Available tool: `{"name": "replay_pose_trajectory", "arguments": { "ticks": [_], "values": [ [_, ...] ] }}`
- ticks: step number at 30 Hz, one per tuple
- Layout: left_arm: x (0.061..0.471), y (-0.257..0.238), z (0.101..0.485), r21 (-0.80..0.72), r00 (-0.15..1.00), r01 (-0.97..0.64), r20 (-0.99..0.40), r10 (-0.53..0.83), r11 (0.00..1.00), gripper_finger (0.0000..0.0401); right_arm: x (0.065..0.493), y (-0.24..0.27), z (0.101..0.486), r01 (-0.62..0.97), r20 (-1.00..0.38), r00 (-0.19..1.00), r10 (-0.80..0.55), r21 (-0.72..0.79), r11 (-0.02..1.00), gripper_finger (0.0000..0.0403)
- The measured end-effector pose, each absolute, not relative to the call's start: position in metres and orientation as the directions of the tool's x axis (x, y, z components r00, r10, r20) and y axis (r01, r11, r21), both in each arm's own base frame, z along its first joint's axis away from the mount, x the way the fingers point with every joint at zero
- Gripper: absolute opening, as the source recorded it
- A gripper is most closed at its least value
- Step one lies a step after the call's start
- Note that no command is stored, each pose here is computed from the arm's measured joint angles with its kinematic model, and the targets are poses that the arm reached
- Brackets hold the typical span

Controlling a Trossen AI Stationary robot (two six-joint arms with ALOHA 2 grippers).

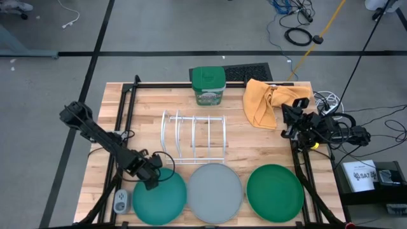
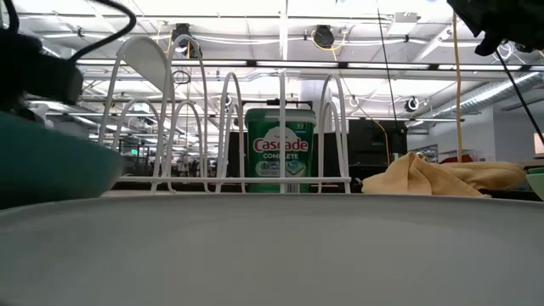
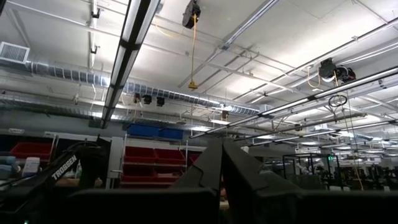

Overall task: Sort dishes
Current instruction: Put the green plate into the dish rack

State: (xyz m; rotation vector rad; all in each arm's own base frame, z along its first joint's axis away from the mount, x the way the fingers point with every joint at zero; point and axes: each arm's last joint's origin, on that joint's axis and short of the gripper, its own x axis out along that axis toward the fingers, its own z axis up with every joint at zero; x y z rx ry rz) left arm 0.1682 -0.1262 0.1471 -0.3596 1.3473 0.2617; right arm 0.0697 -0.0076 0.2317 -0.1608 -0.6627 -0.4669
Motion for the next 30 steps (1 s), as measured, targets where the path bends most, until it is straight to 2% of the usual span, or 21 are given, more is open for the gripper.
{"name": "replay_pose_trajectory", "arguments": {
  "ticks": [3, 18, 30],
  "values": [
    [0.168, -0.126, 0.147, -0.106, 0.208, -0.387, -0.978, -0.025, 0.916, 0.0012, 0.07, -0.008, 0.231, 0.466, 0.62, 0.694, -0.365, -0.001, 0.885, 0.0009],
    [0.176, -0.132, 0.163, -0.088, 0.215, -0.342, -0.977, -0.013, 0.936, 0.0003, 0.071, -0.008, 0.231, 0.466, 0.615, 0.699, -0.365, -0.005, 0.885, 0.0009],
    [0.176, -0.131, 0.218, 0.082, 0.081, -0.341, -0.99, 0.116, 0.936, 0.0001, 0.071, -0.008, 0.231, 0.462, 0.615, 0.699, -0.365, 0.001, 0.887, 0.0009]
  ]
}}
